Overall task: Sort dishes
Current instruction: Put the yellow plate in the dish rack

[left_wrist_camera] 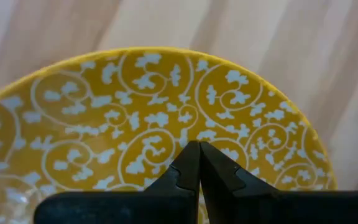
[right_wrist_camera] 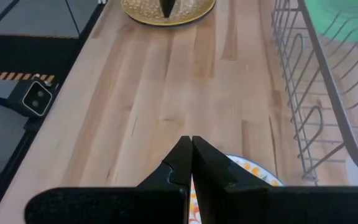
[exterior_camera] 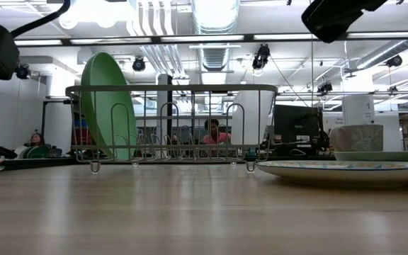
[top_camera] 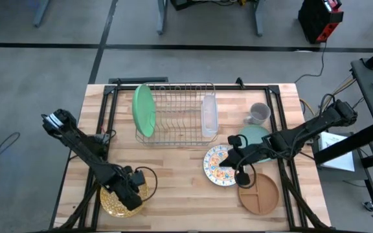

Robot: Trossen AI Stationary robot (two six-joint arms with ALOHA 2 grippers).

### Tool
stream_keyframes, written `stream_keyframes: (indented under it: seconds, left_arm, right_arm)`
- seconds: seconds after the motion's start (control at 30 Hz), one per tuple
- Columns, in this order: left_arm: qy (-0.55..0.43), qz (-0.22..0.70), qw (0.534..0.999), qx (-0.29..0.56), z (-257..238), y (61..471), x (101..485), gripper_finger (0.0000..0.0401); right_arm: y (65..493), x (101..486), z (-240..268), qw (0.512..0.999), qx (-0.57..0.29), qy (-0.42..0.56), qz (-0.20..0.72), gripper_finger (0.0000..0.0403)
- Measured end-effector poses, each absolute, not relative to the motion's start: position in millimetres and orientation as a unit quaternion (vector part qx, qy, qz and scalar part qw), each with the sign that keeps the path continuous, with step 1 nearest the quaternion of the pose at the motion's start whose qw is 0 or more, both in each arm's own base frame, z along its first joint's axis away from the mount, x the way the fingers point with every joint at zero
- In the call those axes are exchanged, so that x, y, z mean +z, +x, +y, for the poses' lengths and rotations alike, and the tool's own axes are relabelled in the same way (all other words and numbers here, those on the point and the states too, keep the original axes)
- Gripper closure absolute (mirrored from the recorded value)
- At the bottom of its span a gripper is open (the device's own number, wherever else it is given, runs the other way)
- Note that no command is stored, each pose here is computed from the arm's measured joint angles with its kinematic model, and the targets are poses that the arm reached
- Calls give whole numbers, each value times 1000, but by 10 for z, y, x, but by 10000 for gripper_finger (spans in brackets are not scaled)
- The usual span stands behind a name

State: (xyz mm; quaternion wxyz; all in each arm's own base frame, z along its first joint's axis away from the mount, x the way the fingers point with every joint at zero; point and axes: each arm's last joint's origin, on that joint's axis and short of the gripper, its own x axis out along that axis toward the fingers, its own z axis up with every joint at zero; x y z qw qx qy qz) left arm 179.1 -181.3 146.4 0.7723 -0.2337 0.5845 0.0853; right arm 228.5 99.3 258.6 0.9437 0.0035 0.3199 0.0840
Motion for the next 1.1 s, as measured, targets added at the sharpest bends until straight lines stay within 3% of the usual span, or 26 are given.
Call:
stream_keyframes:
  seconds: [0.67, 1.1]
  left_arm:
    - [-232, 467, 849, 83, -1908, 2077, 1312, 401]
    - [-167, 388, 903, 75, -1706, 2521, 1168, 401]
  right_arm:
    - [2241, 2624, 1134, 954, 72, -5, 292, 401]
    - [2251, 2608, 1118, 960, 45, -17, 275, 401]
